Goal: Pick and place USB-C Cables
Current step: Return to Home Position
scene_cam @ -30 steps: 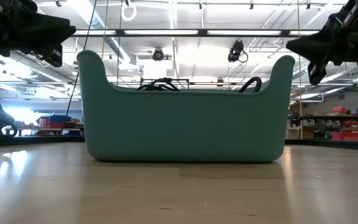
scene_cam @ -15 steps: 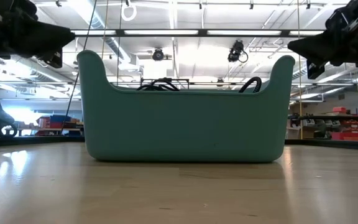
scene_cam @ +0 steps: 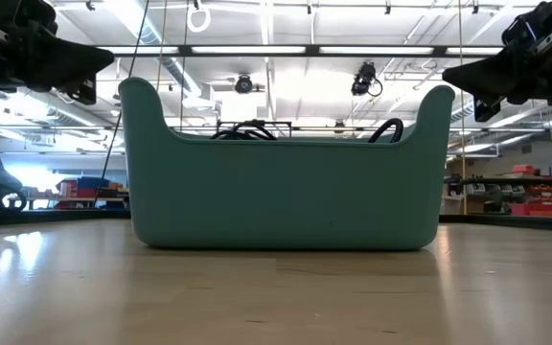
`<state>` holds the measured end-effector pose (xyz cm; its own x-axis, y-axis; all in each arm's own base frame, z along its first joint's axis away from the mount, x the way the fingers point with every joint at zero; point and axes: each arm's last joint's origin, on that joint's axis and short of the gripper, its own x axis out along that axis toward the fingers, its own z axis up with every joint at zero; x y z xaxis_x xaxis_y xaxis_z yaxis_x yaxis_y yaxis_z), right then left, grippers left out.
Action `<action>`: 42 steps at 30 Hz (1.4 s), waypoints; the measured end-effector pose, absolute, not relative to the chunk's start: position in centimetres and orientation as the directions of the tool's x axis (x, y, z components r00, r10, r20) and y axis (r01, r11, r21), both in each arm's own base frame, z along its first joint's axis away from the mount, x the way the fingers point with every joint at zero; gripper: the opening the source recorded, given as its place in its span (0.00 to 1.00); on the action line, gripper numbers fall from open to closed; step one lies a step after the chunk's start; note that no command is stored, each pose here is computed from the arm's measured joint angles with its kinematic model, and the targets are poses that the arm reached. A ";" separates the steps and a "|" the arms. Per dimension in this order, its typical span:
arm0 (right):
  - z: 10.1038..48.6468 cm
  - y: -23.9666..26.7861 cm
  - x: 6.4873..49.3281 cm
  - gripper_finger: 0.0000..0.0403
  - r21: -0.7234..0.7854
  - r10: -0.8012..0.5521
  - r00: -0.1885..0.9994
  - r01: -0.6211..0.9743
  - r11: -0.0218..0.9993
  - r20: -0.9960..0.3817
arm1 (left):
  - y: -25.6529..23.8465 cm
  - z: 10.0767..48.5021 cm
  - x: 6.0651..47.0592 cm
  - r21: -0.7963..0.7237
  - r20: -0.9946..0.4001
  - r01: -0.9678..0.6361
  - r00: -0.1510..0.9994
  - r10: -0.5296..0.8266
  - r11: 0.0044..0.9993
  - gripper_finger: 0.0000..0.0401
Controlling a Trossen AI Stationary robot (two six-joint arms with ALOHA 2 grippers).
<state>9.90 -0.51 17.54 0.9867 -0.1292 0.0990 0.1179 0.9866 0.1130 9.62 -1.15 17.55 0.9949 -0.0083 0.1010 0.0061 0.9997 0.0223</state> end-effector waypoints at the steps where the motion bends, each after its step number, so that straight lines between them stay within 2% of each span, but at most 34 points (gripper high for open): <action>1: 17.5 -0.5 9.9 0.04 0.113 -0.129 0.987 0.118 0.987 0.099 | -1.2 17.5 9.6 0.020 0.101 0.006 0.995 -0.008 1.000 0.06; 8: 17.5 -0.5 9.9 0.06 0.115 -0.129 0.987 0.118 0.986 0.099 | -1.2 17.5 9.6 0.016 0.101 0.007 0.995 -0.008 1.000 0.12; 42: 17.5 -0.5 9.9 0.06 0.115 -0.129 0.987 0.118 0.986 0.099 | -1.2 17.5 9.6 0.014 0.101 0.007 0.995 -0.008 1.000 0.10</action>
<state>9.90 -0.51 17.54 0.9866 -0.1294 0.0991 0.1178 0.9864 0.1149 9.62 -1.15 17.54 0.9949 -0.0083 0.1006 0.0070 0.9999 0.0135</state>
